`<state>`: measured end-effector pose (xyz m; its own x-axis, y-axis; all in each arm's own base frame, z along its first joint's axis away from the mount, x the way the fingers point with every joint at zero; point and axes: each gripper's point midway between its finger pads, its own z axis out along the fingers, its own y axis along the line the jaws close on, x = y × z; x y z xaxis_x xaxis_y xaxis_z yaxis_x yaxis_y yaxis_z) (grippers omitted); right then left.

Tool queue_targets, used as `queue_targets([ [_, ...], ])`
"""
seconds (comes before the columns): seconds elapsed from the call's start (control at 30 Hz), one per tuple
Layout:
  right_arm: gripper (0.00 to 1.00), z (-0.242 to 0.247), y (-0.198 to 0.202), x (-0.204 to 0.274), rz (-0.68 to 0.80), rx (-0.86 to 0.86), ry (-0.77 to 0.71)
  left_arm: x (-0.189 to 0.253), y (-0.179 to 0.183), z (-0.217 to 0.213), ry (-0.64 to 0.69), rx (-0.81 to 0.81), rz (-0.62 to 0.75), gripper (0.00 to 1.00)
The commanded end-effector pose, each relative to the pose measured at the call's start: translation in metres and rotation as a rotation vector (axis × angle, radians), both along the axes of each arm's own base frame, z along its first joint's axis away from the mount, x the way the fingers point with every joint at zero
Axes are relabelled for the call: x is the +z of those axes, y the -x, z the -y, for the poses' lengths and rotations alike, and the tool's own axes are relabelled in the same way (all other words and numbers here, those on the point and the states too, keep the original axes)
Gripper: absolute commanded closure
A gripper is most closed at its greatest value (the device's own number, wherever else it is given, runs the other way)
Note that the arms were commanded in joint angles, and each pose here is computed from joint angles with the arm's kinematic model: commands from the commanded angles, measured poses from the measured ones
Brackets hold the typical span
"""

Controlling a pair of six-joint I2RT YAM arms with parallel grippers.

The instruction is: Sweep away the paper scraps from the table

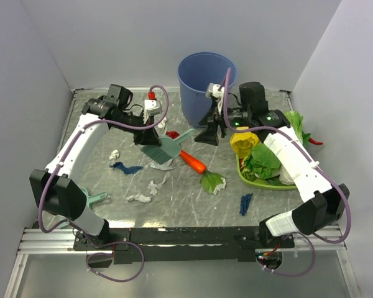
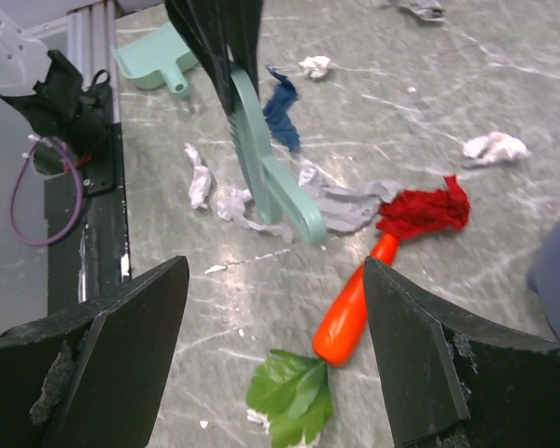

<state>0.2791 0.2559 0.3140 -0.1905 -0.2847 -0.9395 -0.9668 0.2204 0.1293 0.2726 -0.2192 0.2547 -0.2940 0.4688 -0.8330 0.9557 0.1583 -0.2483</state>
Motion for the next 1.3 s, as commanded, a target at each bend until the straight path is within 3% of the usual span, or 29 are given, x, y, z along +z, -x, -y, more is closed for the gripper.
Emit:
queue_targets([
  [0.0,0.18,-0.022,0.0,0.019,0.061,0.061,-0.044,0.005,0.008,0.003,0.026,-0.057,0.019,0.99],
  [0.43,0.26,-0.036,0.001,-0.013,0.013,0.15,0.007,0.011,0.019,-0.001,-0.001,-0.1,0.089,0.99],
  [0.97,0.48,-0.046,0.003,-0.03,-0.049,0.143,0.024,0.017,0.017,0.005,0.039,-0.081,0.07,0.99],
  [1.27,0.55,-0.049,0.001,-0.039,-0.063,0.142,0.041,0.018,0.016,0.004,0.043,-0.055,0.072,0.99],
])
